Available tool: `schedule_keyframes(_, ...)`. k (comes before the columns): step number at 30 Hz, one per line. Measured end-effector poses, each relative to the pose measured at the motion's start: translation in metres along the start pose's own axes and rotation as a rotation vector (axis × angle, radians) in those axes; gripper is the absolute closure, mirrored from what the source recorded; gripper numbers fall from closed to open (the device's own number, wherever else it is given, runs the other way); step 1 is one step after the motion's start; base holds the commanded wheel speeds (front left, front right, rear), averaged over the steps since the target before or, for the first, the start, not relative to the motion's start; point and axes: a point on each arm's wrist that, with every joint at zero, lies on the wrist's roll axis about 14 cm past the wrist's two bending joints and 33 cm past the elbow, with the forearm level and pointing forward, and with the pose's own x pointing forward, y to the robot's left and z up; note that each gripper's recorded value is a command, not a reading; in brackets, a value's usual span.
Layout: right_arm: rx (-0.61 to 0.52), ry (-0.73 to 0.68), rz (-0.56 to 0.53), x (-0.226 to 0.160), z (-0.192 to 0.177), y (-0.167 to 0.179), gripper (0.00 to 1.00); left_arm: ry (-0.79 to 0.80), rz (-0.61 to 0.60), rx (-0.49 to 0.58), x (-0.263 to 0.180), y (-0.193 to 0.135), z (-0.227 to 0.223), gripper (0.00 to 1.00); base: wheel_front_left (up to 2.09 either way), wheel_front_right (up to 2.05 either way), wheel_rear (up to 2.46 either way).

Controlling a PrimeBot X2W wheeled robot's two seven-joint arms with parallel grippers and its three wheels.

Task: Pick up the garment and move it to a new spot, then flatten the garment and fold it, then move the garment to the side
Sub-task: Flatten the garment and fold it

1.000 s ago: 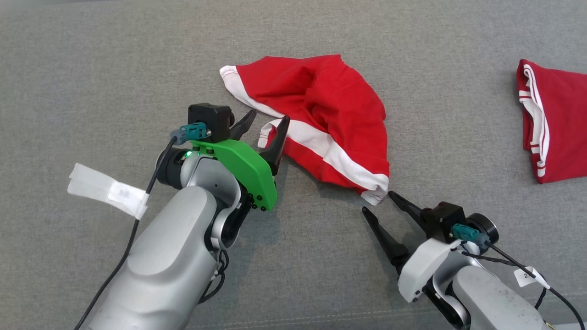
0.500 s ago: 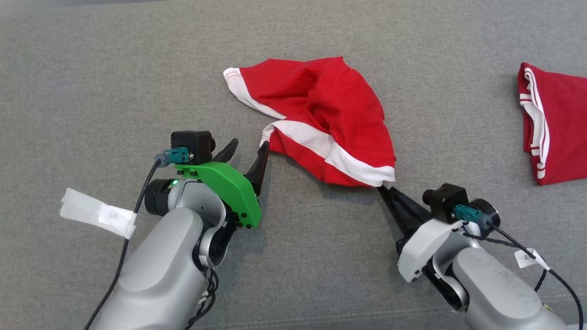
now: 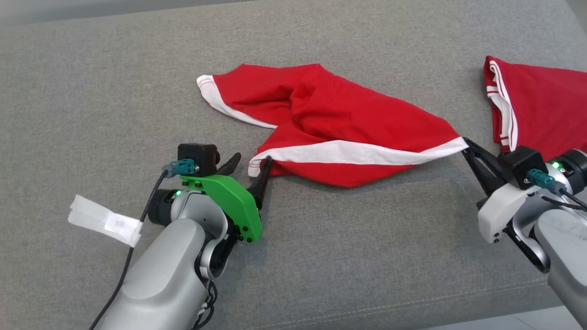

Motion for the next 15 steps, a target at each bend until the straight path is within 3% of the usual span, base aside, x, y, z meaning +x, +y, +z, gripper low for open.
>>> schedule_keyframes(7,-0.038,0.057,-0.031,-0.014,-0.012,-0.020,1.00,0.087,-0.114,0.052,-0.001,-0.028,-0.028,0.00,0.00,0.00,0.00)
schedule_keyframes(15,0.013,0.069,-0.014,-0.015,-0.017,-0.012,1.00,0.104,-0.084,0.080,-0.006,-0.012,-0.035,0.00,0.00,0.00,0.00)
